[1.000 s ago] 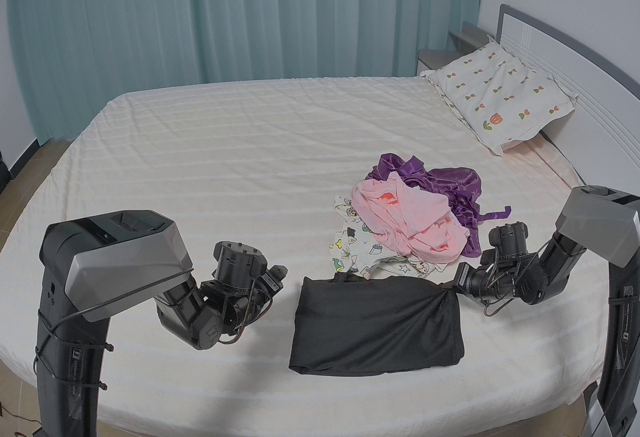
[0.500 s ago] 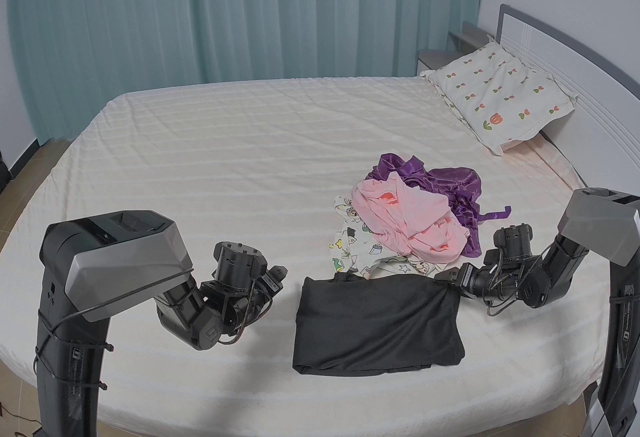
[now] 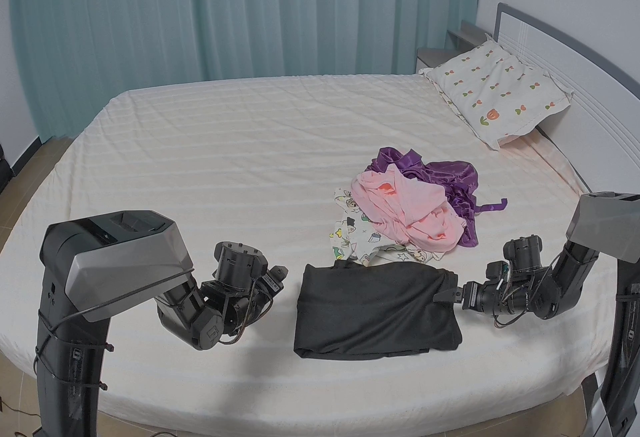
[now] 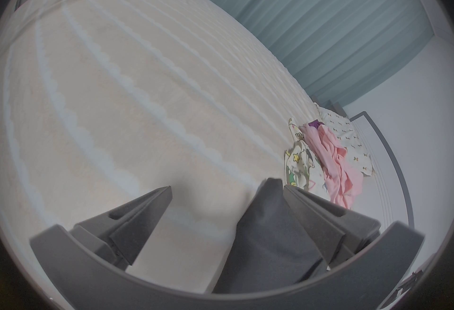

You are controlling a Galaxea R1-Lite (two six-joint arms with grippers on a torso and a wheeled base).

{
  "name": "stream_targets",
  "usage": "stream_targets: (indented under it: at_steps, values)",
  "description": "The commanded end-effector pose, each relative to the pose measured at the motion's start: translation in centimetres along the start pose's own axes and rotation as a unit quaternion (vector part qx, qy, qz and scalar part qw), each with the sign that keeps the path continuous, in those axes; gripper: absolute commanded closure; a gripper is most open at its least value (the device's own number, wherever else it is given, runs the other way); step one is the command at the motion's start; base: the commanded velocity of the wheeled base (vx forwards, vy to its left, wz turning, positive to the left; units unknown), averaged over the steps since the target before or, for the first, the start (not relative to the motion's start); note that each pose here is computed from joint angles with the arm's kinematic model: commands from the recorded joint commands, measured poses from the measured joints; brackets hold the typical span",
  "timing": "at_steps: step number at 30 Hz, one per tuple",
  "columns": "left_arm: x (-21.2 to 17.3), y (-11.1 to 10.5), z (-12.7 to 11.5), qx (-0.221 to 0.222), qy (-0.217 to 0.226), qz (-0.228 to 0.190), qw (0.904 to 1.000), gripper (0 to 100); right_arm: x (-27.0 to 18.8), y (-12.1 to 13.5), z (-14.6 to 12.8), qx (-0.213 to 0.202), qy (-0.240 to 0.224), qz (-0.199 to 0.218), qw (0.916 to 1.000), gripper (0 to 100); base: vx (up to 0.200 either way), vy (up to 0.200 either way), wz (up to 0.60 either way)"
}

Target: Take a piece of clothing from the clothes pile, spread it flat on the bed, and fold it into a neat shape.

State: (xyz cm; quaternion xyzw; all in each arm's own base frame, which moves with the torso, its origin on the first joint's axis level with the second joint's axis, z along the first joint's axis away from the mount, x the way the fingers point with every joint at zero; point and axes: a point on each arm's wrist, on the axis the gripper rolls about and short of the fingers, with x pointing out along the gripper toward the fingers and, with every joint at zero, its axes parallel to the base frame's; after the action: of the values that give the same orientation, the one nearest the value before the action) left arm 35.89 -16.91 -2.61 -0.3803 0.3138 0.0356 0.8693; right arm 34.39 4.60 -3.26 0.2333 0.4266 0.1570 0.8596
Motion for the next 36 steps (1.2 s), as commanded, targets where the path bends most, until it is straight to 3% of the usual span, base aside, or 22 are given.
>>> stream_targets:
  at_steps: [1,12,13,16,36]
  values:
    - [0.0,0.0,0.1,-0.001,-0.001,0.0,1.0,0,-0.2,0.0,-0.7,0.0,0.01,-0.001,1.0,0,-0.2,0.0,0.0]
    - [0.1,0.0,0.1,0.0,-0.002,0.0,1.0,0,1.2,-0.3,-1.2,-0.014,0.019,0.001,0.9997,0,-0.018,0.0,0.0]
    - [0.1,0.0,0.1,0.0,-0.002,0.0,1.0,0,1.5,-0.3,-1.3,-0.017,0.017,0.003,0.9997,100,0.0,0.0,0.0]
    - [0.1,0.0,0.1,0.0,-0.002,0.0,1.0,0,1.7,0.0,-1.3,-0.024,0.003,0.007,0.9997,100,0.0,0.0,0.0]
    - [0.1,0.1,0.2,-0.001,-0.003,0.001,1.0,0,-0.6,-0.1,-1.3,-0.023,0.023,-0.013,0.9994,100,0.0,0.0,0.0]
